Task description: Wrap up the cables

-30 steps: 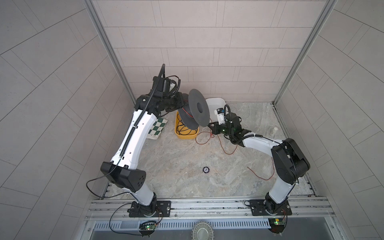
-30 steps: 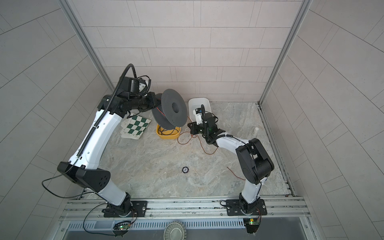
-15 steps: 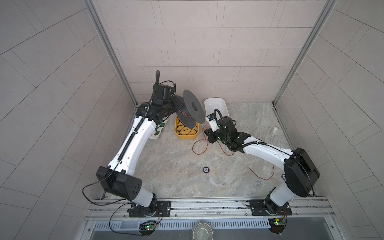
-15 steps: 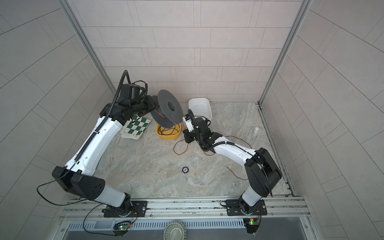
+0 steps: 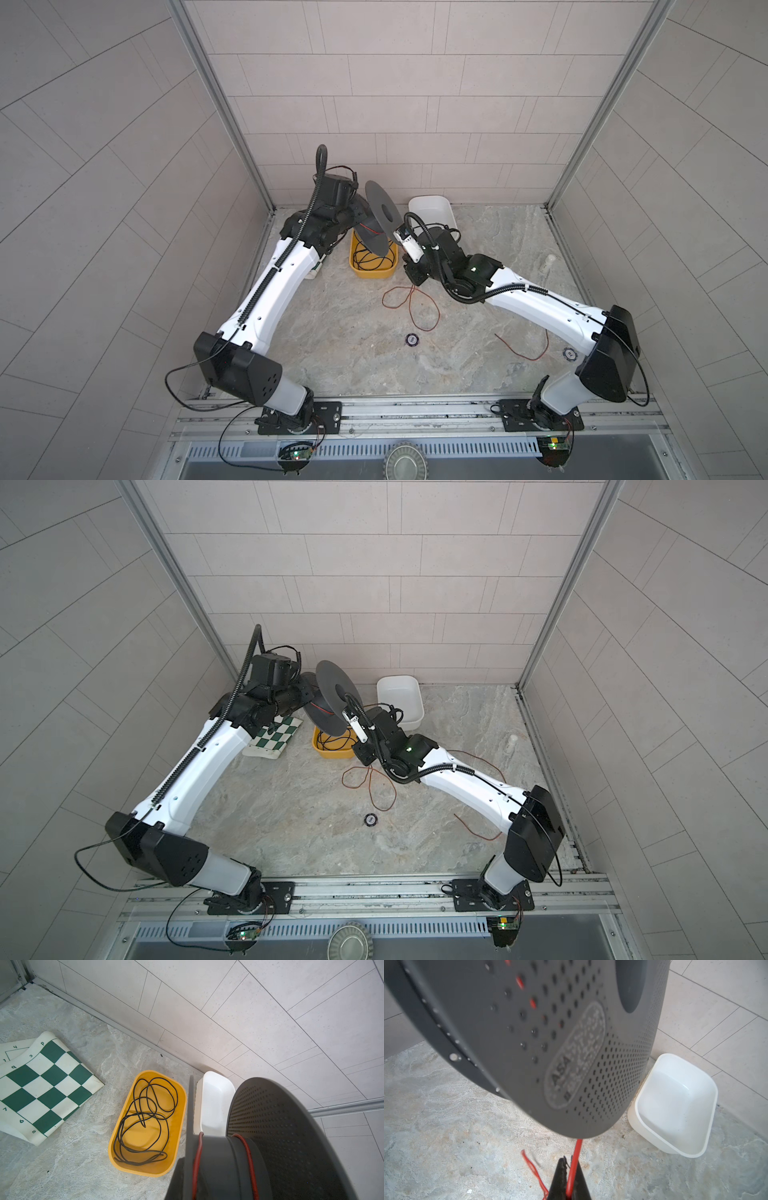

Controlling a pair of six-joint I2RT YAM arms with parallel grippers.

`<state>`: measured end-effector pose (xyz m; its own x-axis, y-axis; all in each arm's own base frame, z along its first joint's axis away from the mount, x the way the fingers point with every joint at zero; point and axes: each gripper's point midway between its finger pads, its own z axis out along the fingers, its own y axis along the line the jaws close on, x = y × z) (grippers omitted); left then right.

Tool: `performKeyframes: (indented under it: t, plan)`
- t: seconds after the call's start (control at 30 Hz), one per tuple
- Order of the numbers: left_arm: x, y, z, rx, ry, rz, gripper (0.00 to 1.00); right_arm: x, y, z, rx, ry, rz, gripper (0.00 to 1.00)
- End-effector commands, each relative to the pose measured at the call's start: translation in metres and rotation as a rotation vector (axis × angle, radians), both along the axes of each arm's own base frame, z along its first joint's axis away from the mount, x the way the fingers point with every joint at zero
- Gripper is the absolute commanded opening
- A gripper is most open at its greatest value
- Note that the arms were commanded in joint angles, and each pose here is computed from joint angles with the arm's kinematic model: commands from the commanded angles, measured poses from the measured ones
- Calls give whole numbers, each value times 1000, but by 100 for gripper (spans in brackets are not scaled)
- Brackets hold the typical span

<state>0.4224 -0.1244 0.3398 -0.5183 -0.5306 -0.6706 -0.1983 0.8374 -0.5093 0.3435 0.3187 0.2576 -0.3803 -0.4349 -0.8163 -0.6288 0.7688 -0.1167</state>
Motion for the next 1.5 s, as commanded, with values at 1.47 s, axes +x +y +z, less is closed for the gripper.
performKeyframes:
  t: [1.47]
  plan:
    - [-2,-29,5,518,89,-122,0,1,-30,62,45,-396,-226,22]
